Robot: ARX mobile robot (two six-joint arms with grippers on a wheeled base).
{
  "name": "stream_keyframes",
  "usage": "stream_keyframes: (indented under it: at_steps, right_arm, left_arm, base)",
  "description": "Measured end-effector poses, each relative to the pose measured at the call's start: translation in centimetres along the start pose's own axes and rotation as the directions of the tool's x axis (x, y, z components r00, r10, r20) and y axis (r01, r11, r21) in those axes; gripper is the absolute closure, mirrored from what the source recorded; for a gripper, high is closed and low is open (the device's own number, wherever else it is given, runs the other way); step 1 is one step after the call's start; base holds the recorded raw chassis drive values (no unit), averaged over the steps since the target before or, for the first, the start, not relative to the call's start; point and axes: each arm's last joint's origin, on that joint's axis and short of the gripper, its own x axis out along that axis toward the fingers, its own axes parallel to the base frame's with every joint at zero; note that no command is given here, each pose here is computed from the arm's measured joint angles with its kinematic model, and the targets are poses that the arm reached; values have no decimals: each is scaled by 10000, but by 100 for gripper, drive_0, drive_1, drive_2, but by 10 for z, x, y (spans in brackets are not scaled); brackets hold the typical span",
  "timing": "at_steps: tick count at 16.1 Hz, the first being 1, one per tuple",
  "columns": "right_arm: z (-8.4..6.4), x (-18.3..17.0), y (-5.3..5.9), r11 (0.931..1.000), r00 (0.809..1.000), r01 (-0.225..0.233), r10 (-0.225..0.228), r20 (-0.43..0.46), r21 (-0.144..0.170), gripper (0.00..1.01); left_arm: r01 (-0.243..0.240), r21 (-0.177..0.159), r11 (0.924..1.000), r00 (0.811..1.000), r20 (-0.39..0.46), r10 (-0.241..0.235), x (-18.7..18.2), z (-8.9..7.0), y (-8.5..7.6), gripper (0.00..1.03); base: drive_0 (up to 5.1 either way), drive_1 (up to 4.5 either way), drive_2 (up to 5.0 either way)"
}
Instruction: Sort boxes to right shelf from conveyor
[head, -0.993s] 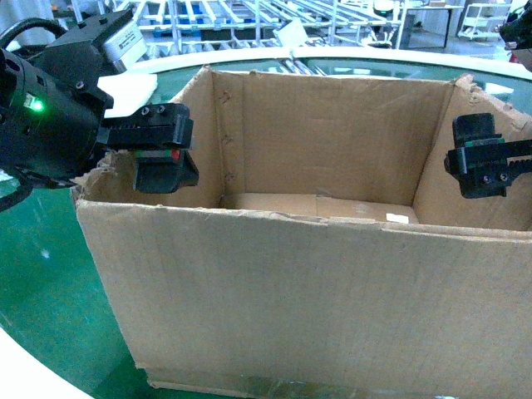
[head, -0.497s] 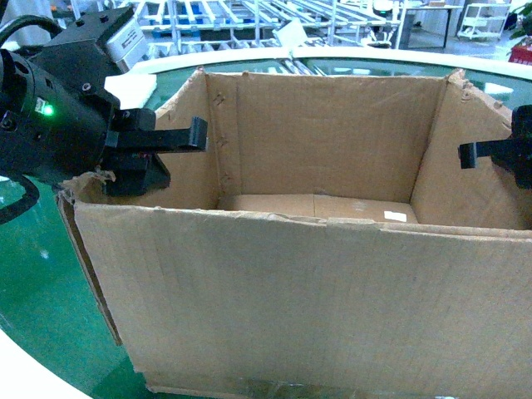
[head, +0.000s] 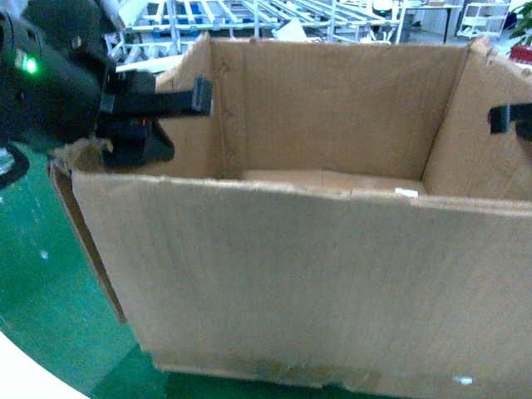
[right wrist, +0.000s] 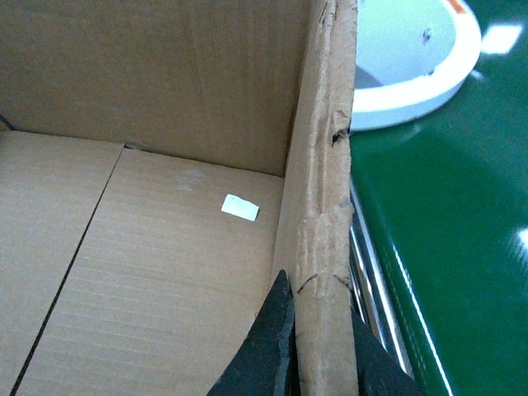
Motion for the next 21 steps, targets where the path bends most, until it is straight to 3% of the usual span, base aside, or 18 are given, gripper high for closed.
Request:
stream_keyframes:
  at_steps: [3,6,7,14,21]
  right_arm:
    - [44,-15,-1,10000,9889,41,-34,1487,-42,97]
    - [79,-43,-6,9999,9561,119,-91,2929,-77,97]
    - [81,-45,-6,9995,9451,242,-170,3264,-182,97]
    - [79,-44,-6,9995,9487,246,-164,3156,-220,97]
    - [79,-44,-6,9995,9491,246,-164,3145,-221,97]
  left_arm:
    - [86,216,9997,9906,1360,-114,-21,36,-3,98]
    - [50,434,9990,9621,2722,-167,-53,62,-10,98]
    - [-75,442,9990,9517,3069,-65,-55,64,-10,98]
    - [-89,431,9990,9556,2947,-42,-53,61,-9,98]
    - [-86,437,9990,9555,2950,-46,-54,61,-9,98]
  base:
    - [0,0,0]
    - [0,0,0]
    - [0,0,0]
    - [0,0,0]
    - [7,-405,418]
